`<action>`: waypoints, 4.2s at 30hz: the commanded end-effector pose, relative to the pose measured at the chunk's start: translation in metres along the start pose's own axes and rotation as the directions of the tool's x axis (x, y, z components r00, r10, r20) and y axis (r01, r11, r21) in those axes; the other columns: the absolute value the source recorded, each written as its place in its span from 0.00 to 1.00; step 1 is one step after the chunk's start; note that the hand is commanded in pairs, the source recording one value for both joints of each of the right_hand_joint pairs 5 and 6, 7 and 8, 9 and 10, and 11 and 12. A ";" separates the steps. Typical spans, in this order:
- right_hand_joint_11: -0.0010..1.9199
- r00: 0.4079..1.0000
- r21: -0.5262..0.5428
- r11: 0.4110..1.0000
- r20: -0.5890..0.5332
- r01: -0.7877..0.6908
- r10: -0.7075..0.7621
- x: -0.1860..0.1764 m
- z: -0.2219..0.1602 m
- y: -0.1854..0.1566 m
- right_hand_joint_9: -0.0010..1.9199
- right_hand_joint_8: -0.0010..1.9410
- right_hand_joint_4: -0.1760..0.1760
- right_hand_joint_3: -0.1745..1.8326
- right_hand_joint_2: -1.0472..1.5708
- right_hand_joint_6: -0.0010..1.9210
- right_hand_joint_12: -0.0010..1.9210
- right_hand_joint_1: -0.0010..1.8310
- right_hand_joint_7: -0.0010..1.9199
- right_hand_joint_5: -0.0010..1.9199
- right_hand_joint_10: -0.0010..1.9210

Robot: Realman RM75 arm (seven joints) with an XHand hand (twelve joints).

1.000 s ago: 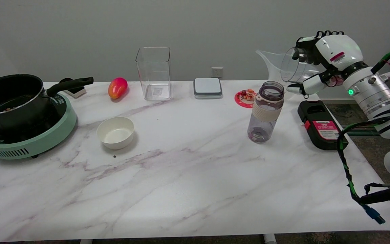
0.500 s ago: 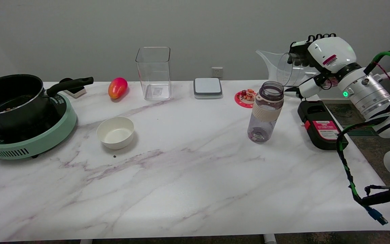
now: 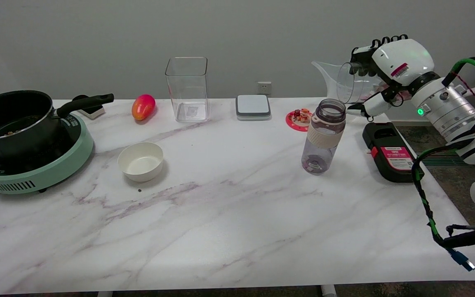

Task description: Place the cup on the table.

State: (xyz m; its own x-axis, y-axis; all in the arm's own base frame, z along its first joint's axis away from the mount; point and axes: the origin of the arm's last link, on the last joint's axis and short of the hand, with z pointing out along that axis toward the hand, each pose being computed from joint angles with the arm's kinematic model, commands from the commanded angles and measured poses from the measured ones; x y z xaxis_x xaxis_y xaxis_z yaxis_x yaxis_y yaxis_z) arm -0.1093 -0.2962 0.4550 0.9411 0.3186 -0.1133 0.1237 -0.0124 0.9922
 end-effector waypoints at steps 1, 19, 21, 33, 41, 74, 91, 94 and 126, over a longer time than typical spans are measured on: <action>0.66 0.996 0.044 0.995 0.014 0.093 -0.093 0.013 0.007 -0.003 0.77 0.80 0.50 0.54 0.73 0.77 0.66 0.83 0.80 0.77 0.77; 0.65 0.989 0.072 0.988 0.049 0.135 -0.138 0.015 0.012 -0.006 0.76 0.79 0.50 0.58 0.70 0.76 0.65 0.84 0.80 0.76 0.76; 0.65 0.988 0.074 0.987 0.055 0.140 -0.145 0.014 0.012 -0.007 0.76 0.79 0.50 0.58 0.70 0.76 0.65 0.84 0.80 0.76 0.76; 0.65 0.983 0.082 0.984 0.086 0.157 -0.163 0.012 0.013 -0.010 0.76 0.78 0.50 0.60 0.68 0.75 0.65 0.85 0.79 0.75 0.76; 0.65 0.981 0.085 0.984 0.102 0.159 -0.167 0.011 0.014 -0.012 0.76 0.78 0.50 0.61 0.67 0.75 0.65 0.85 0.79 0.75 0.75; 0.65 0.984 0.061 0.988 0.107 0.139 -0.145 0.010 0.015 -0.003 0.75 0.78 0.50 0.63 0.66 0.75 0.65 0.85 0.79 0.75 0.75; 0.65 0.981 0.062 0.986 0.105 0.154 -0.160 0.015 0.018 0.002 0.75 0.78 0.50 0.64 0.65 0.75 0.65 0.85 0.79 0.75 0.75; 0.65 0.978 0.070 0.982 0.106 0.175 -0.182 0.014 0.018 0.001 0.75 0.78 0.50 0.64 0.65 0.75 0.65 0.85 0.79 0.75 0.75; 0.65 0.962 0.109 0.964 0.095 0.244 -0.254 0.015 0.019 -0.006 0.76 0.78 0.50 0.63 0.66 0.75 0.65 0.86 0.79 0.75 0.76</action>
State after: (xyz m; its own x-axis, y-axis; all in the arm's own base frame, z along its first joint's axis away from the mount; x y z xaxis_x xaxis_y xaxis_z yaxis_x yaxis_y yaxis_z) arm -0.0903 -0.3093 0.4500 0.9171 0.2156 -0.3354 0.3497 -0.0307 0.9364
